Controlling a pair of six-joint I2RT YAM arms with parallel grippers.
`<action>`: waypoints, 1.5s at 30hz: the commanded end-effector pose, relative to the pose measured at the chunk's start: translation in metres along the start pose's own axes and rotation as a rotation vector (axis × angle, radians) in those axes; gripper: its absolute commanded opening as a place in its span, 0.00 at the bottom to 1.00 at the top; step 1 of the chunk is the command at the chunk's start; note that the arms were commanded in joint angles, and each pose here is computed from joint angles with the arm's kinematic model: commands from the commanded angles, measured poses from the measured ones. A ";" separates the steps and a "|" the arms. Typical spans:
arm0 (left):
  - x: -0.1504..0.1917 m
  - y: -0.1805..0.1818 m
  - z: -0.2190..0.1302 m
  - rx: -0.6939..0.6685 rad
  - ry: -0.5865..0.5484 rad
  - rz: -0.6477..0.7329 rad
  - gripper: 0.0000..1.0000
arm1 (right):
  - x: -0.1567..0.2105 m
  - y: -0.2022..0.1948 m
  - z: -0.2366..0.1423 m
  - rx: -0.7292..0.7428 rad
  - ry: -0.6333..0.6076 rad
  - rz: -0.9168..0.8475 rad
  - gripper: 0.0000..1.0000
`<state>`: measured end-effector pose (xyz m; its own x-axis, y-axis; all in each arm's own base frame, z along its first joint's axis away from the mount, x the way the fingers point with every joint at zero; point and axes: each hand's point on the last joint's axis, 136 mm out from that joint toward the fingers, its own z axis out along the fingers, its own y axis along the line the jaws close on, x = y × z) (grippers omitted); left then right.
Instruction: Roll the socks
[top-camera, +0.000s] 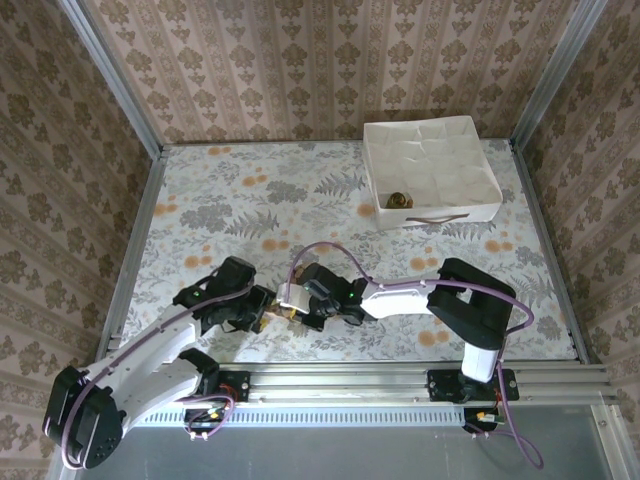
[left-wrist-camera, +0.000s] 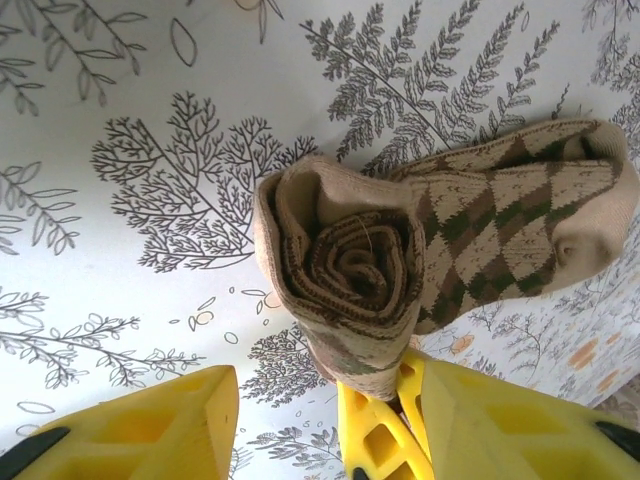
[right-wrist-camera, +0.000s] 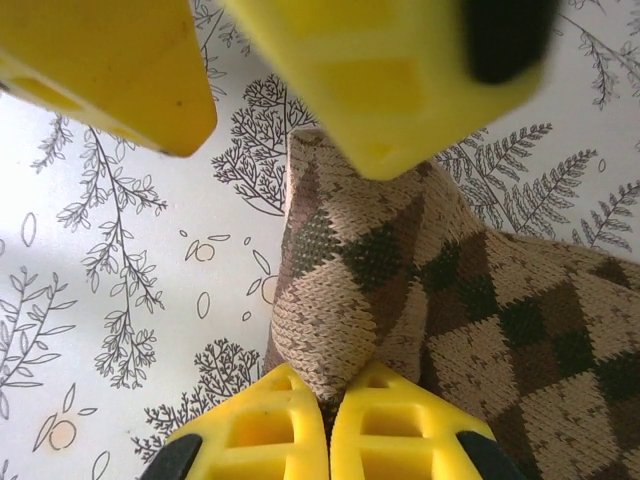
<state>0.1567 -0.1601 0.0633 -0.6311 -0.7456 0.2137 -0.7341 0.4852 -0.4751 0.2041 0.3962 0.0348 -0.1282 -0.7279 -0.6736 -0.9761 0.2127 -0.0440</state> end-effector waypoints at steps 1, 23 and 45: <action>0.000 -0.001 0.007 0.024 -0.011 0.017 0.49 | 0.098 0.025 0.005 -0.154 0.309 0.194 0.00; -0.009 0.067 0.051 -0.322 -0.027 -0.031 0.36 | 0.113 0.001 0.007 -0.201 0.342 0.396 0.03; -0.004 0.080 0.054 -0.435 0.008 -0.100 0.07 | -0.012 -0.010 -0.032 0.441 0.083 -0.425 0.45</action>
<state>0.1758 -0.1938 0.0229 -0.6081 -0.7465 0.2701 -0.7792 0.4961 -0.3831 0.1829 0.3743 0.0480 0.1633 -0.8287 -0.5353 -0.8898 0.1107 -0.4428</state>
